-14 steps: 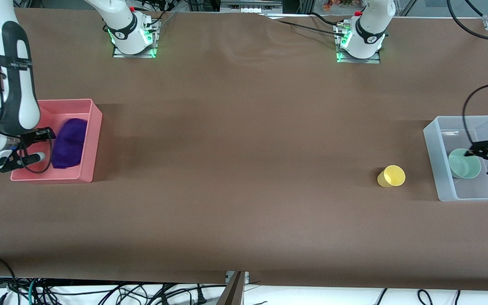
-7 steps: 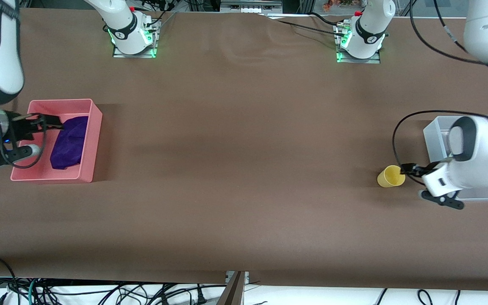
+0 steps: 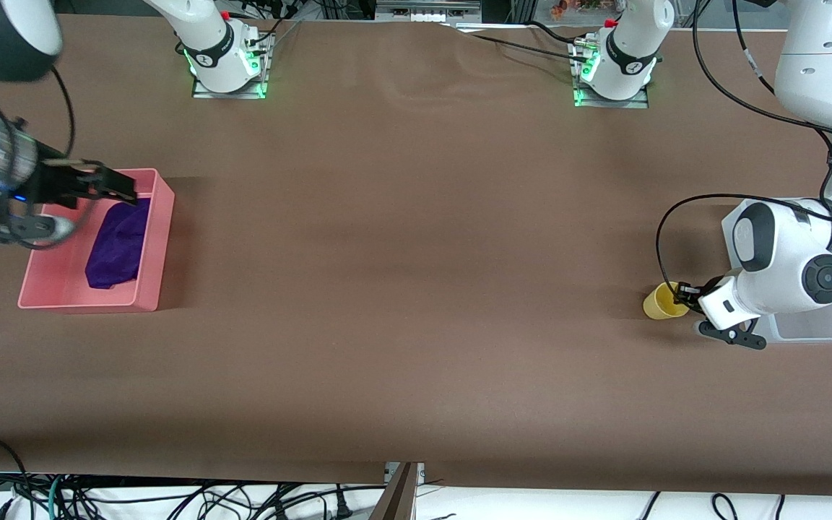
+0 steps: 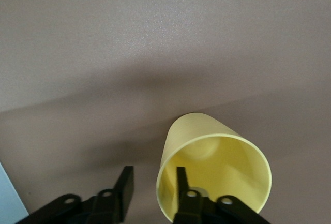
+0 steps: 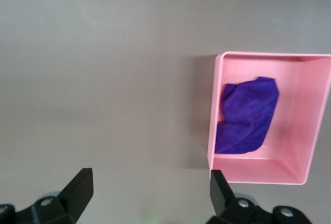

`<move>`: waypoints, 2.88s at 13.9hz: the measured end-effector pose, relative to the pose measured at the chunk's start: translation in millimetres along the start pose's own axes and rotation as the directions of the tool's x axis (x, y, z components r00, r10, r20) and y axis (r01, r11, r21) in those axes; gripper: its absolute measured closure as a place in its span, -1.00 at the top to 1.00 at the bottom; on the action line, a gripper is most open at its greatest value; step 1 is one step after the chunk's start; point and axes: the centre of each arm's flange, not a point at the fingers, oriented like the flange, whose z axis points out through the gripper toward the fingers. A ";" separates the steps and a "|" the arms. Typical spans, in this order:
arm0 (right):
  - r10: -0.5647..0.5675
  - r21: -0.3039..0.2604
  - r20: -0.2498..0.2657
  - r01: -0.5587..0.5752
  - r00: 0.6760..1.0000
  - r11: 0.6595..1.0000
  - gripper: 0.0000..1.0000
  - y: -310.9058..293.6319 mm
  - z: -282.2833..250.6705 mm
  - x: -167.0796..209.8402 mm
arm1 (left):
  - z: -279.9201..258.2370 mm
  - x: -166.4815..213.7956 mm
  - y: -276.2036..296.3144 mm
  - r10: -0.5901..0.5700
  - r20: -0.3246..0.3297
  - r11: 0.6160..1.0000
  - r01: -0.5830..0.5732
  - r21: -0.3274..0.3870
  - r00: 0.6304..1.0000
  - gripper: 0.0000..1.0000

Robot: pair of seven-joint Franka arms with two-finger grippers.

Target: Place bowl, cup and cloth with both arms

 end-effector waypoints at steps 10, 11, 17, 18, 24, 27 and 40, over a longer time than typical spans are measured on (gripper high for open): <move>0.000 -0.075 -0.023 -0.002 1.000 0.997 1.00 7.7 -26.8 -21.6 | -163.1 -50.7 -36.9 0.068 0.104 0.998 -0.067 -0.011 0.992 -0.95; -0.002 -0.076 -0.021 0.001 1.000 0.997 1.00 6.5 -26.0 -21.4 | -178.2 -64.1 -64.0 0.112 0.105 0.994 -0.113 0.009 0.988 -0.95; -0.006 -0.078 -0.015 0.005 1.000 0.997 1.00 4.5 -22.6 -19.4 | -113.6 -111.0 -218.8 0.314 0.039 0.942 -0.317 0.112 0.949 -0.95; -0.006 -0.078 -0.015 0.004 1.000 0.997 1.00 4.7 -22.6 -19.4 | -88.9 -113.6 -232.7 0.316 0.032 0.942 -0.317 0.105 0.948 -0.95; -0.006 -0.081 -0.015 0.005 1.000 0.997 1.00 4.4 -22.6 -19.4 | -40.4 -107.2 -237.6 0.312 0.008 0.948 -0.312 0.057 0.950 -0.55; -0.007 -0.081 -0.015 0.006 1.000 0.997 1.00 3.9 -22.7 -19.4 | -92.3 -99.4 -216.8 0.331 -0.002 0.942 -0.330 0.058 0.944 0.03; -0.005 -0.082 -0.015 0.004 1.000 0.997 1.00 5.1 -22.7 -19.3 | -253.7 -28.3 123.5 -0.064 0.043 0.997 0.063 0.037 0.997 1.00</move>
